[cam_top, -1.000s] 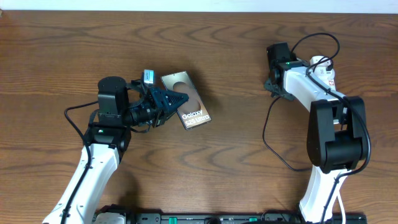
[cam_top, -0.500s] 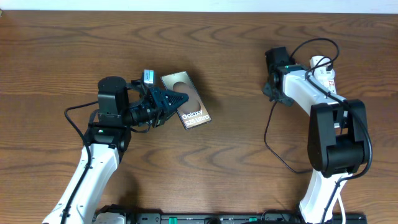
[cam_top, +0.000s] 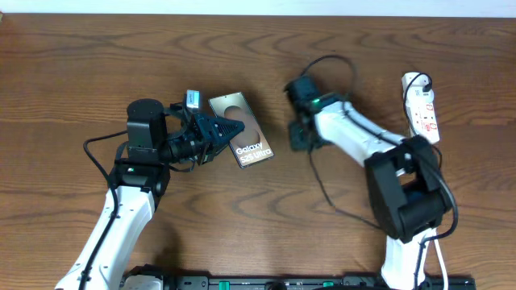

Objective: Plug charger to phone and switch on socket
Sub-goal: 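Carry the cable plug left toward the phone's bottom edge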

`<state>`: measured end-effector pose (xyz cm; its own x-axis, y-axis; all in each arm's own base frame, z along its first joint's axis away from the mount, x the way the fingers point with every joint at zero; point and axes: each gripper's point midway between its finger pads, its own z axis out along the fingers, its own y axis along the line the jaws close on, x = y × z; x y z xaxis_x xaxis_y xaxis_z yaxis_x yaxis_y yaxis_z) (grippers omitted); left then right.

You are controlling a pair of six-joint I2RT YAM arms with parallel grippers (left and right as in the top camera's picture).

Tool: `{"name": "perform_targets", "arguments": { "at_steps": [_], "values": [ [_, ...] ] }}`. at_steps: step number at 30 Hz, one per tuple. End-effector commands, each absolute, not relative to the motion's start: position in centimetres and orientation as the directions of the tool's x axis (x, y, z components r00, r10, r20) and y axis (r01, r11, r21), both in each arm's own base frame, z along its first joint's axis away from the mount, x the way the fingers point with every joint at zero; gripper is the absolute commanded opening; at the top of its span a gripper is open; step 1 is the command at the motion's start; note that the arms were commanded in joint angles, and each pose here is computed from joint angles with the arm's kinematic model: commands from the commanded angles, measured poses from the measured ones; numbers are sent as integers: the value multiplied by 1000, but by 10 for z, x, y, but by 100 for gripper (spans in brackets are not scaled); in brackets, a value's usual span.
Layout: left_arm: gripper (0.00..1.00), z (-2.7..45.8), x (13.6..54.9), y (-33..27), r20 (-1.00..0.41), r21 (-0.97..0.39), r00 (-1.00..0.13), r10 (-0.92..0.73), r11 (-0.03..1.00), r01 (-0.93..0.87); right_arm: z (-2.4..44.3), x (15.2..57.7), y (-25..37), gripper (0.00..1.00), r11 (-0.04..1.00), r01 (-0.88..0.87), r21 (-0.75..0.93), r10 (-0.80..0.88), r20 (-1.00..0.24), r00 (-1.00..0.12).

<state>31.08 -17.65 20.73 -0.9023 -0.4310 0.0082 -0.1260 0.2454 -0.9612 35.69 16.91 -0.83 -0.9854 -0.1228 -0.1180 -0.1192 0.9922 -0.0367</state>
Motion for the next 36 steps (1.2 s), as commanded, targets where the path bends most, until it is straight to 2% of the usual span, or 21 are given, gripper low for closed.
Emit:
{"name": "perform_targets", "arguments": {
  "at_steps": [1, 2, 4, 5, 11, 18, 21, 28, 30, 32, 35, 36],
  "values": [
    [7, 218, 311, -178, -71, -964, -910, -409, 261, -42, -68, 271, 187, 15, 977, -214, 16, -214, 183, -960],
    [7, 218, 311, -178, -71, -964, -910, -409, 261, -42, -68, 273, 187, 22, 975, -224, -1, -221, 170, -960],
    [7, 218, 311, -178, -71, -964, -910, -408, 261, -42, -65, 281, 187, 50, 973, -229, -28, -223, 144, -964],
    [8, 218, 311, -178, -75, -964, -910, -407, 263, -38, -64, 286, 187, 56, 973, -227, -34, -221, 132, -966],
    [7, 213, 311, -173, -129, -954, -909, -396, 300, 4, -57, 319, 189, 67, 990, -138, -10, -137, 39, -990],
    [8, 201, 316, -149, -86, -946, -888, -452, 317, -70, -58, 340, 188, 68, 999, -44, 18, -43, -25, -999],
    [7, 200, 315, -148, -74, -947, -890, -451, 311, -79, -58, 341, 189, 63, 999, -24, 24, -23, -33, -999],
    [7, 203, 311, -151, -67, -952, -901, -429, 296, -71, -67, 315, 175, 57, 1000, -5, -22, -3, 52, -999],
    [7, 203, 311, -151, -67, -952, -901, -429, 296, -71, -72, 313, 175, 52, 1000, -4, -18, -4, 45, -999],
    [7, 203, 311, -151, -65, -953, -902, -427, 295, -71, -77, 315, 175, 36, 1000, 5, -8, 5, 26, -1000],
    [8, 203, 309, -151, -60, -954, -905, -421, 291, -72, -79, 318, 175, 6, 1000, 12, 0, 12, 12, -1000],
    [7, 204, 309, -152, -59, -955, -907, -417, 289, -71, -78, 320, 175, 1, 1000, 10, 3, 10, 8, -1000]
  ]
}}
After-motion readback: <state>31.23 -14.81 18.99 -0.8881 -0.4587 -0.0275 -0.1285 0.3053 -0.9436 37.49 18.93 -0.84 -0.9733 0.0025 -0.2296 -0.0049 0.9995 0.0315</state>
